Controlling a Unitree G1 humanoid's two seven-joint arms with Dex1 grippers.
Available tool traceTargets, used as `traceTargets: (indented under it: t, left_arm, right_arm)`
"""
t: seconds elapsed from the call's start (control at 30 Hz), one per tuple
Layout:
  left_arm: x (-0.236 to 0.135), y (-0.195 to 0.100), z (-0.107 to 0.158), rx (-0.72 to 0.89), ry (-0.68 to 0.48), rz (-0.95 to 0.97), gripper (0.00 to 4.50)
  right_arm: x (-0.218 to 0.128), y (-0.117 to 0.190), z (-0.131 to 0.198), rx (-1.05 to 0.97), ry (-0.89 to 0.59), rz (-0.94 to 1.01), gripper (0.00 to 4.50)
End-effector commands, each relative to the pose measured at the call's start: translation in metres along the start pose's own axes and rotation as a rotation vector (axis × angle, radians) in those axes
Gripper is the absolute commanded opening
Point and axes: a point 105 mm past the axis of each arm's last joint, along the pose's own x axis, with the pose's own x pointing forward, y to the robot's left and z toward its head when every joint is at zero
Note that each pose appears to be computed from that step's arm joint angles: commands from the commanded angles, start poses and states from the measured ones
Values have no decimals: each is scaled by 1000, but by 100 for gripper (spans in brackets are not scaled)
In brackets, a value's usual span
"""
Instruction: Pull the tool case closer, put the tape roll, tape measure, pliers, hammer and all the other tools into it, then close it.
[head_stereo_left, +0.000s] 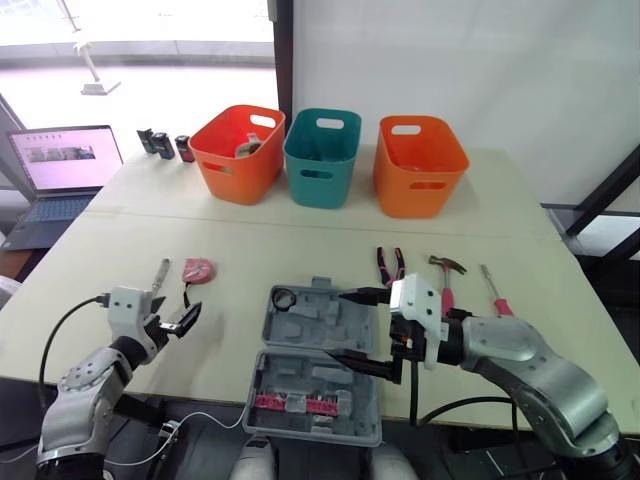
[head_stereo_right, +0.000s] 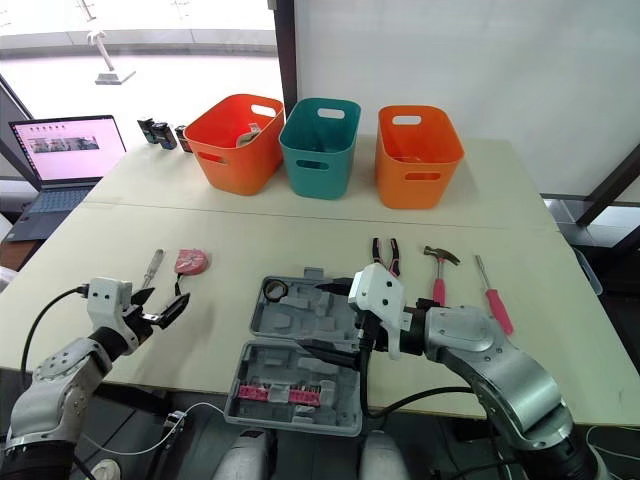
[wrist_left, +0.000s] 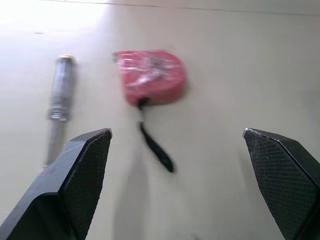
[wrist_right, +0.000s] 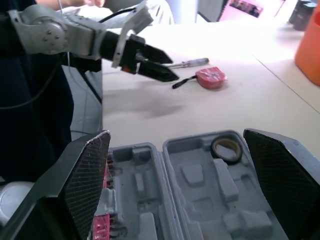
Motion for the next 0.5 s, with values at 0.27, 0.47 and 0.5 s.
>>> traceTargets:
  t: [0.27,0.47,0.5]
  left_arm:
    - [42,7,-16,-17,159,119,443]
    - [47,-6,-23,-17,189,51,365]
    - [48,-7,-22,-16,185,45,314]
  right_arm:
    - [10,1,12,-59,-25,44,450]
    - [11,1,16,-57,-31,29,450]
    - [11,1,16,-55,-32,25,450]
